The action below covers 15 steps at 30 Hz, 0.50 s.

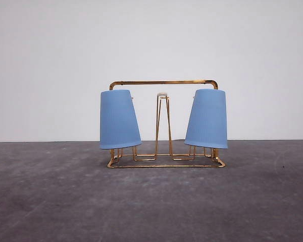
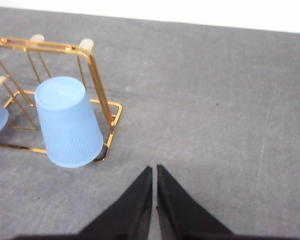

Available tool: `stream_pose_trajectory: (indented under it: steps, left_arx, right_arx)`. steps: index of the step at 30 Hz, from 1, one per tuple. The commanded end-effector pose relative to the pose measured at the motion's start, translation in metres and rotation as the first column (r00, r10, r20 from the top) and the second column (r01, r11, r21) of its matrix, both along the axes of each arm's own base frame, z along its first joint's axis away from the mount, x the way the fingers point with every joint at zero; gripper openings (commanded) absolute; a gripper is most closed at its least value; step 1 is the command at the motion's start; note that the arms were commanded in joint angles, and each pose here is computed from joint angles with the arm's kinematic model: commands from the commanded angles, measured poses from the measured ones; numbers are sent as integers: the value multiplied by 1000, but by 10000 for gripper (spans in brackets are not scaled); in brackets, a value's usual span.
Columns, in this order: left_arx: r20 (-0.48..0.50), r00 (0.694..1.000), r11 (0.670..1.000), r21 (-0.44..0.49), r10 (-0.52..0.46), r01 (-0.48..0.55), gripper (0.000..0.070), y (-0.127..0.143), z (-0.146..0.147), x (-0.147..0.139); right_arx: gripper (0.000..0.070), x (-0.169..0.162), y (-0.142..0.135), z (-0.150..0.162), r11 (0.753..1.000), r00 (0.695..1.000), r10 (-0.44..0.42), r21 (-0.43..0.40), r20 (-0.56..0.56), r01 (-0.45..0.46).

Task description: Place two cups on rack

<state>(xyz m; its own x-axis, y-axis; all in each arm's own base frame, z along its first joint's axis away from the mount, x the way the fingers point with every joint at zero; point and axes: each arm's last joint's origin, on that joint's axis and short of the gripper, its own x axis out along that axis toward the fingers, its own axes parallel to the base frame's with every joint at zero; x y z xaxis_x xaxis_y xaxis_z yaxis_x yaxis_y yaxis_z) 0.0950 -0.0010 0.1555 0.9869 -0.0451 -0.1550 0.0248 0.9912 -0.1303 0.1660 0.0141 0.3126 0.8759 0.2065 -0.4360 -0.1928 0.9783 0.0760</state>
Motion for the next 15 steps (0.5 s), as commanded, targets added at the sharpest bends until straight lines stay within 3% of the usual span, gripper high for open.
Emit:
stream_pose_trajectory:
  steps: [1, 15]
  left_arx:
    - [-20, 1000, 1000, -7, 4, -4, 17, 0, -6, 1]
    - [-20, 1000, 1000, -7, 4, -4, 17, 0, -6, 1]
  right_arx:
    - [12, 1, 0, 6, 1000, 1000, -8, 15, 28, 8]
    - [12, 2, 0, 6, 1000, 999, -8, 15, 33, 7]
